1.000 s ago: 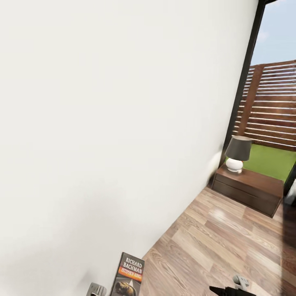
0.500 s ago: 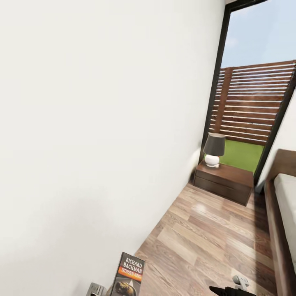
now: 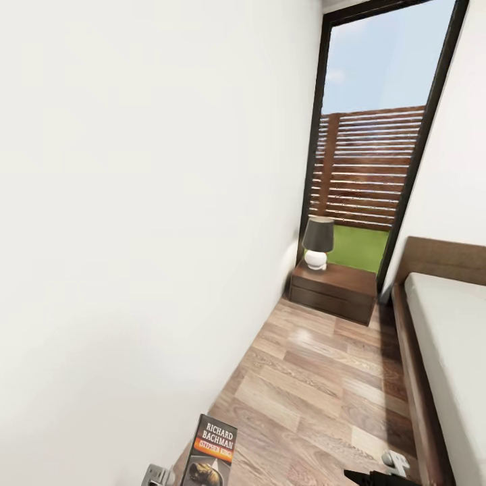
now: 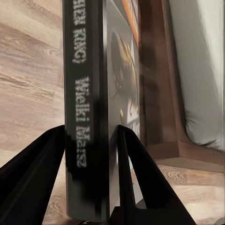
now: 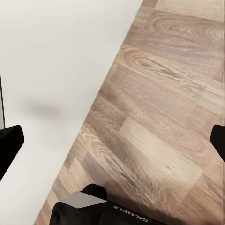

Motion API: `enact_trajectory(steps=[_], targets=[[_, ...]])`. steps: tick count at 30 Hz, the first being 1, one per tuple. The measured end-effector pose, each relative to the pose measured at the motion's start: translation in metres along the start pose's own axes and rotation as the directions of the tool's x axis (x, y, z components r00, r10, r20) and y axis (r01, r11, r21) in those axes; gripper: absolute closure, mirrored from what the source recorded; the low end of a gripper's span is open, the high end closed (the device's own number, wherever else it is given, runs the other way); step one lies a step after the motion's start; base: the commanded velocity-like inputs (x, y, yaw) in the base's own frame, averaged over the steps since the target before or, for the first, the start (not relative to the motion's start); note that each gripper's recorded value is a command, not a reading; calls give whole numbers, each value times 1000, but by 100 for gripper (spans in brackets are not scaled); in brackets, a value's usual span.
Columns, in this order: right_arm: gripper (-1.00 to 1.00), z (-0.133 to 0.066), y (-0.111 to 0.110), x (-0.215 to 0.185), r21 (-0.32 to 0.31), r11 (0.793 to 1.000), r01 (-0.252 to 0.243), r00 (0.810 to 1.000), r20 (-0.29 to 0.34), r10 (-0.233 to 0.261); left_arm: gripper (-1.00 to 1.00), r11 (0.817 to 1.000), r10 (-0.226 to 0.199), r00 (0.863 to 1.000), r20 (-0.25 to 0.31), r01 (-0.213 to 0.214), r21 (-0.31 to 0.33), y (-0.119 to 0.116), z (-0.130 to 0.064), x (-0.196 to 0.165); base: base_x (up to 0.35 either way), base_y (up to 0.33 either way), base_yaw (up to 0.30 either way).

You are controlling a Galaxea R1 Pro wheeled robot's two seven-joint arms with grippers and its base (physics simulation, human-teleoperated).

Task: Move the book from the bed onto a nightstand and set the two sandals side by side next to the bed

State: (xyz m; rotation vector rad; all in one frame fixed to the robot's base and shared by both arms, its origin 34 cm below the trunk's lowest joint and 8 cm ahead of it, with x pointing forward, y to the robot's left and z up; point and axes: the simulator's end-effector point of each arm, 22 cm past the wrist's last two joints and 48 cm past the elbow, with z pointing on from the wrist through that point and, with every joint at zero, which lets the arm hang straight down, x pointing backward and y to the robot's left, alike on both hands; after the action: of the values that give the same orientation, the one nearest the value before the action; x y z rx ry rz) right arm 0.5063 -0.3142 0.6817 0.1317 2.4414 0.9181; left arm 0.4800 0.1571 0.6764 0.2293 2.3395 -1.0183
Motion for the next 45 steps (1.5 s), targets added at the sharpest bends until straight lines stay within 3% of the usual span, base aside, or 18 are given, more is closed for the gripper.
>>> enact_trajectory(steps=[19, 36, 45], targets=[[-100, 0, 0, 0, 2, 1000, 1, 1000, -1, -1, 100, 1000, 0, 1000, 1, 0, 0, 0, 0, 0, 33, 0, -292], [-100, 0, 0, 0, 2, 1000, 1, 1000, 0, -1, 100, 1000, 0, 1000, 2, 0, 1, 0, -1, 0, 312, 0, -22], [-100, 0, 0, 0, 2, 1000, 0, 1000, 0, 0, 100, 1000, -2, 1000, 3, 2, 1, 0, 0, -1, 57, 0, -147]])
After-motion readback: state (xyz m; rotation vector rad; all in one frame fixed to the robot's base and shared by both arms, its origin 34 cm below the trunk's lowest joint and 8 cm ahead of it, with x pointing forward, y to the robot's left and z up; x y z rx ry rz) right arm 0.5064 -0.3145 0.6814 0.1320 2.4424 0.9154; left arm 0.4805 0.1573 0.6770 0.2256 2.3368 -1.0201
